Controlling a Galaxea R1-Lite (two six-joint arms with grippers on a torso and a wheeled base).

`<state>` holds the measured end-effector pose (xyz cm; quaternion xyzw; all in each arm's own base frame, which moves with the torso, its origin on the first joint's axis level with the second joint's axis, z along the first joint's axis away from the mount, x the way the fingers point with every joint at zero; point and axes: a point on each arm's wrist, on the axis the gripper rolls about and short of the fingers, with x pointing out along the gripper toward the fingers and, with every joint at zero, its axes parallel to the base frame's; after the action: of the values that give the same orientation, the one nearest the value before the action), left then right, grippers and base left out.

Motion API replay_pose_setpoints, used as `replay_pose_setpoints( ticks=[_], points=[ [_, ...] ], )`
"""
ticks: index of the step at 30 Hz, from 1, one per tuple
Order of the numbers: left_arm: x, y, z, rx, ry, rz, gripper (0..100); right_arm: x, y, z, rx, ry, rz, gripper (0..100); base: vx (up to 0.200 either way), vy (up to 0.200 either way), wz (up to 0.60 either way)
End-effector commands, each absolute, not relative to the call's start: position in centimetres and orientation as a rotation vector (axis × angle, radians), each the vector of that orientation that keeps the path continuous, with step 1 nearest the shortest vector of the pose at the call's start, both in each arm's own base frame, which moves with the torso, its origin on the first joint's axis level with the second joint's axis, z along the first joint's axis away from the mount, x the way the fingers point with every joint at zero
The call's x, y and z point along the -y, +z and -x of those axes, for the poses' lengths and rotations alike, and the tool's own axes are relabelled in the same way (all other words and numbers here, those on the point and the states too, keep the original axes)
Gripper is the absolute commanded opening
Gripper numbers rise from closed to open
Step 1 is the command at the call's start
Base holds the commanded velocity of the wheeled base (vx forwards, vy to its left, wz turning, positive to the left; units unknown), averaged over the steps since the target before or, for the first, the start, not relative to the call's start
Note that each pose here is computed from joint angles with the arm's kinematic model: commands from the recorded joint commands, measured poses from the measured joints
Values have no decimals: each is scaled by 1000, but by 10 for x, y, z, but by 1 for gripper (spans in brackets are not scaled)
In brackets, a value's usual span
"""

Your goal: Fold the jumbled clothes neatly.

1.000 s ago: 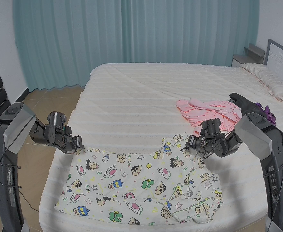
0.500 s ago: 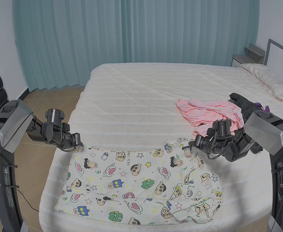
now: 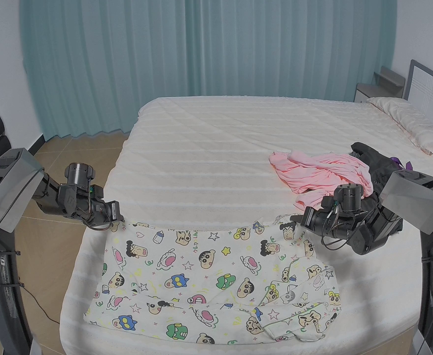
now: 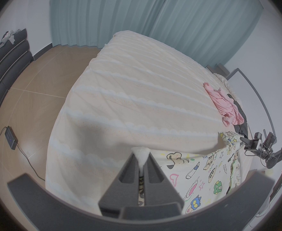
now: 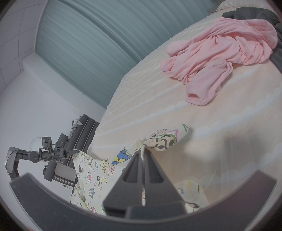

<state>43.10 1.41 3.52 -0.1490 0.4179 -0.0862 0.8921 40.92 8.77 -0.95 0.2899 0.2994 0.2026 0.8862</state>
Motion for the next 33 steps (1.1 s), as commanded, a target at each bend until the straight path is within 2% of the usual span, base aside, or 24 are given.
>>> replay_pose_setpoints(
  ticks=[1,26,33],
  points=[
    [-15,46,-427,-848,-177,311,0,-86,4,-404,-595,429,-656,0,0,0,0],
    [-15,48,-427,-809,-153,315,0,-81,15,-402,-549,441,-672,0,0,0,0],
    [-13,51,-408,-843,-163,299,0,-78,20,-383,-586,462,-667,0,0,0,0]
  ],
)
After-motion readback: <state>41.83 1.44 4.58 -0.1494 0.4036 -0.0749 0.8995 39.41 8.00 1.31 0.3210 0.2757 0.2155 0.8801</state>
